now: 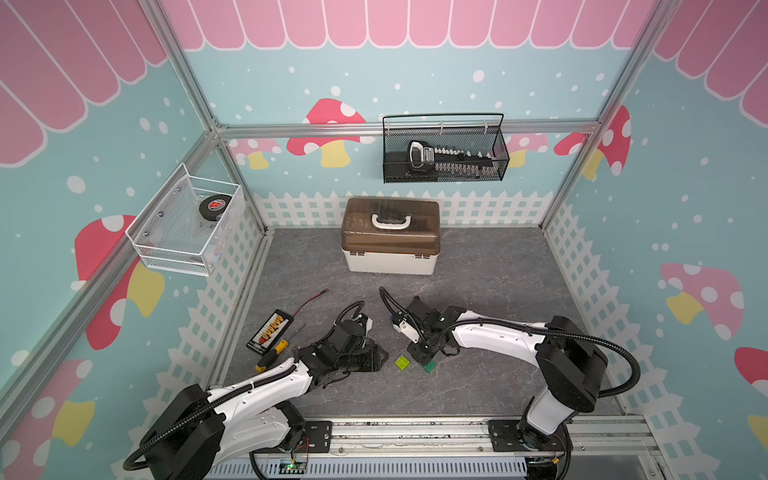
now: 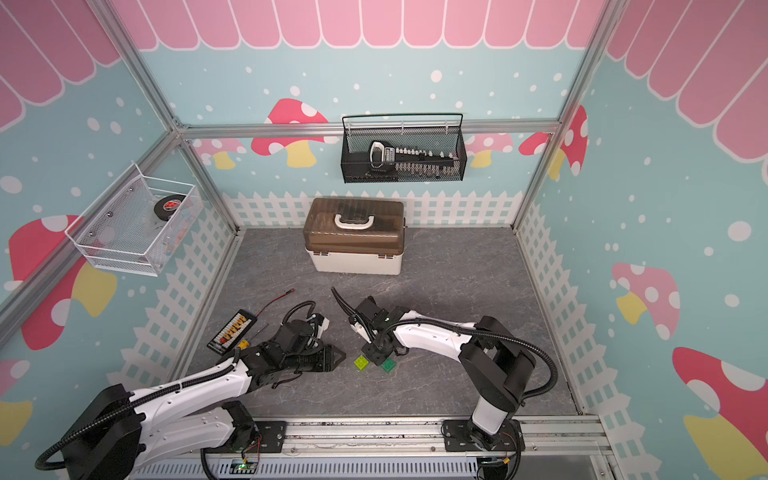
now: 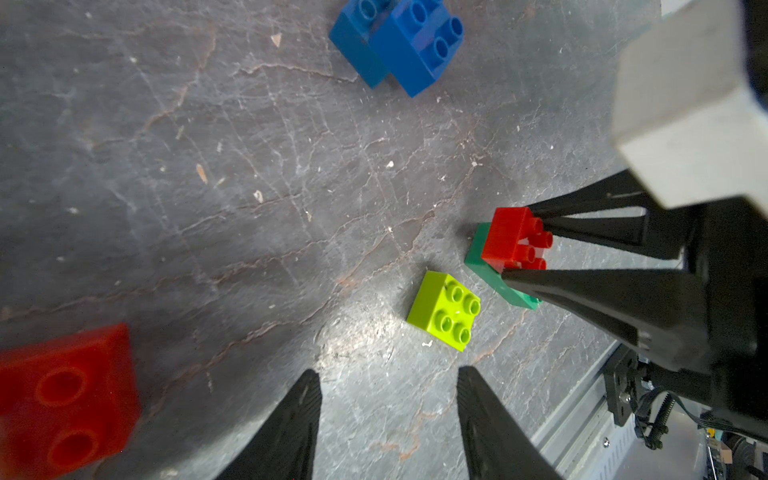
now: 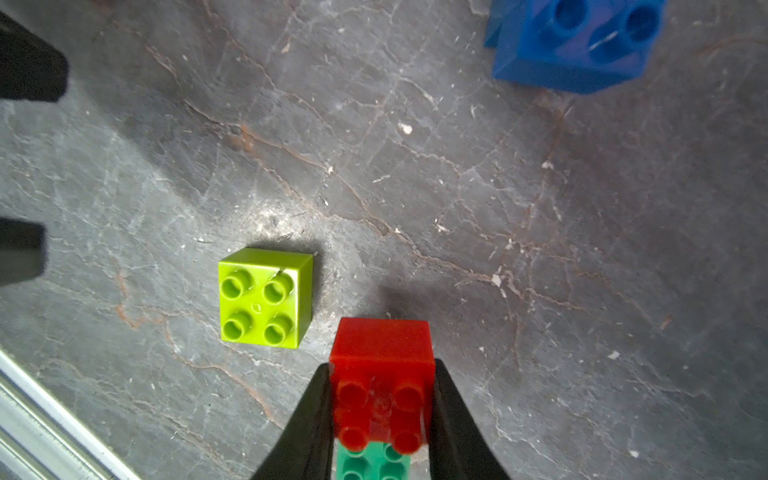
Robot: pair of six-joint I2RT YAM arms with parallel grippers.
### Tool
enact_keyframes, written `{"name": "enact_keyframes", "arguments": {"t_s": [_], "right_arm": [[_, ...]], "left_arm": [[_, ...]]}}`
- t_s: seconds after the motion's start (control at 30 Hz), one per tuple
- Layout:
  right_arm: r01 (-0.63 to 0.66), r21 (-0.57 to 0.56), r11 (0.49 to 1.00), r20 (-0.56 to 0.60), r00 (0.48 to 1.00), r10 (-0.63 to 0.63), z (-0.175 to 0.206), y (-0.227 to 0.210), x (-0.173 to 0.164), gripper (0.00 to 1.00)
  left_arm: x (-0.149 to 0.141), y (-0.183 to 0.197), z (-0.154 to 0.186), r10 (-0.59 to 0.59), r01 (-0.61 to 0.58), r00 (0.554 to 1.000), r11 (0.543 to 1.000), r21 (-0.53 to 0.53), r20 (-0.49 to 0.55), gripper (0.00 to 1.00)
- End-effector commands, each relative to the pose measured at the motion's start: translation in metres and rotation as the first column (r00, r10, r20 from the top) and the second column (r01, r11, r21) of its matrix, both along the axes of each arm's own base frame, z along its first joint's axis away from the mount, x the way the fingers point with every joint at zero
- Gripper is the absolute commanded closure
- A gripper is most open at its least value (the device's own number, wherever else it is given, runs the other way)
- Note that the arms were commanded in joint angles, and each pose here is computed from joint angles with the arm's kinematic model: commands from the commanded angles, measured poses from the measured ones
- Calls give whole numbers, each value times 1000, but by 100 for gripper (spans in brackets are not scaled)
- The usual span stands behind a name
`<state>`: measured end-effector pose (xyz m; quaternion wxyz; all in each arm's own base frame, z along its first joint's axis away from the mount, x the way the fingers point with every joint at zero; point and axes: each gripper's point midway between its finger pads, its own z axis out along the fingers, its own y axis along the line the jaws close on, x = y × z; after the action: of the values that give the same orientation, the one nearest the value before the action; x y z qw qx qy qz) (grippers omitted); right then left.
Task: Assemble the letter y with lego
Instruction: Assemble the lego brick with the lego brick, then move the lego brick at the center of the board.
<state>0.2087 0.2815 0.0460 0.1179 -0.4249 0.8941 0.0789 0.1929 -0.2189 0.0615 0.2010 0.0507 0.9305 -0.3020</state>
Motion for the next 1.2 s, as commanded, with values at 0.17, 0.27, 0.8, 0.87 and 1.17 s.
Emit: {"name": "enact_keyframes", "arguments": {"t_s": [0.17, 0.27, 0.8, 0.87, 1.17], "right_arm": [[2, -22, 1000, -85, 996, -4, -22, -2, -13, 69], [-12, -49, 999, -86, 996, 8, -26, -7, -14, 69], [-4, -139, 990, -109, 994, -12, -43, -21, -17, 69], [0, -154, 988, -107, 994, -16, -44, -24, -17, 70], [121, -80, 989, 18, 993, -120, -5, -30, 35, 69]], "left_arm": [[9, -2, 6, 11, -11, 1000, 1000, -2, 23, 45], [8, -2, 4, 9, -9, 1000, 1000, 1, 21, 46], [8, 0, 4, 15, -15, 1000, 1000, 5, 22, 46], [8, 0, 4, 15, -15, 1000, 1000, 8, 22, 46], [10, -1, 5, 15, -15, 1000, 1000, 3, 26, 46]]}}
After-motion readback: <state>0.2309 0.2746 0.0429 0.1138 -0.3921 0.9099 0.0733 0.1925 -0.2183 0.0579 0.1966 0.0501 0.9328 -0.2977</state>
